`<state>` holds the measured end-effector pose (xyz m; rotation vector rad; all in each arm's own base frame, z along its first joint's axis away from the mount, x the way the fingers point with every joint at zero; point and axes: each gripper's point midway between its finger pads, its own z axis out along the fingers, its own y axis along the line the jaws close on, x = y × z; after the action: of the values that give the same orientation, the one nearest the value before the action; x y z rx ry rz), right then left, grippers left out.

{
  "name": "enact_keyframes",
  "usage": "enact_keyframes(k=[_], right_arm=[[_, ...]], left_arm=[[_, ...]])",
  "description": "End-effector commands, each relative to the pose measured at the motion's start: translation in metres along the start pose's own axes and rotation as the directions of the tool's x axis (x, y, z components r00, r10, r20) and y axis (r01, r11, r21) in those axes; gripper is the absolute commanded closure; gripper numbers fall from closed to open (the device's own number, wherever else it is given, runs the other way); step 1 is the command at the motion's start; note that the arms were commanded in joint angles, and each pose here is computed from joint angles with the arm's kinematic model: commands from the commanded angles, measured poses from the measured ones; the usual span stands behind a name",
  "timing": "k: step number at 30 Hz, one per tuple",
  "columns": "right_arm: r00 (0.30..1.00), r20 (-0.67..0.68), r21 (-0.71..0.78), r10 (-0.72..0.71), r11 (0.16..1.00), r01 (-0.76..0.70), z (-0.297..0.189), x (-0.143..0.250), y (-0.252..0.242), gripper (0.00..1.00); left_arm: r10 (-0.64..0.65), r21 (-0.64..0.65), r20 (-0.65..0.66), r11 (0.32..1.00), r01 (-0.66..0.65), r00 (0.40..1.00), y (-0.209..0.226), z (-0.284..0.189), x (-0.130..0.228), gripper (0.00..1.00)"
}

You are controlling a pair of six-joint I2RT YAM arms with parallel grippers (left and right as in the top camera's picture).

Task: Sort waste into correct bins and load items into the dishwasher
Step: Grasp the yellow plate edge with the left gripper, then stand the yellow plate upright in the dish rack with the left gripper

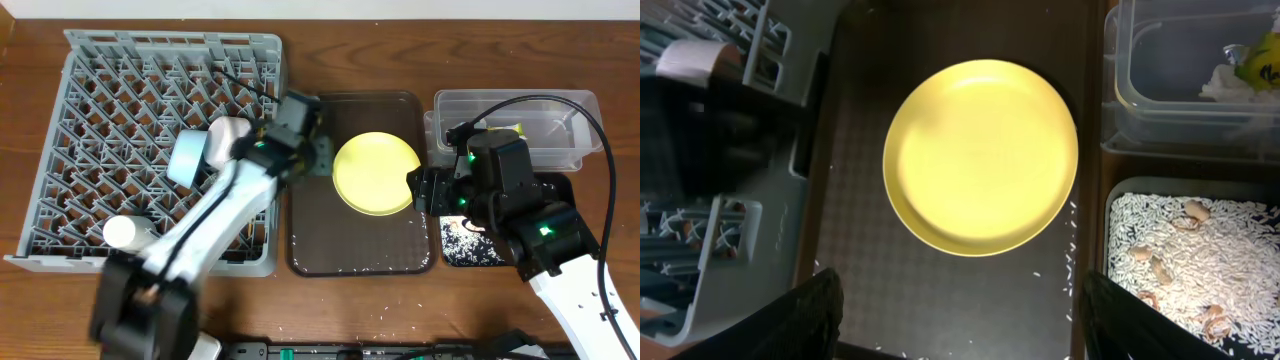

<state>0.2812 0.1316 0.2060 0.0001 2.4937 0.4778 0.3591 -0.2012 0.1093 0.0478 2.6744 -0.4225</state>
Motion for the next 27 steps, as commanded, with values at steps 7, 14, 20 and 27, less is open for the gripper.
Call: enact_keyframes(k=[7,14,20,27], right_arm=[[1.0,-0.001,0.002,0.008,1.0,-0.008,0.0,0.0,-0.001,0.26],[1.0,0.0,0.001,0.007,1.0,-0.007,0.0,-0.001,-0.001,0.27],[1.0,0.0,0.001,0.007,1.0,-0.007,0.0,-0.001,-0.001,0.26],[1.0,0.001,0.001,0.007,1.0,-0.007,0.0,-0.001,-0.001,0.26]], left_arm=[[-0.079,0.099,-0.279,0.989,0.111,0.957,-0.006,0.101,0.059,0.49],[-0.093,0.058,-0.316,0.991,0.118,0.944,0.006,0.119,0.073,0.92],[-0.106,0.104,-0.194,0.986,0.128,0.975,0.01,0.08,0.026,0.93],[-0.062,0.185,0.147,0.982,0.034,0.987,0.017,-0.049,-0.053,0.92]])
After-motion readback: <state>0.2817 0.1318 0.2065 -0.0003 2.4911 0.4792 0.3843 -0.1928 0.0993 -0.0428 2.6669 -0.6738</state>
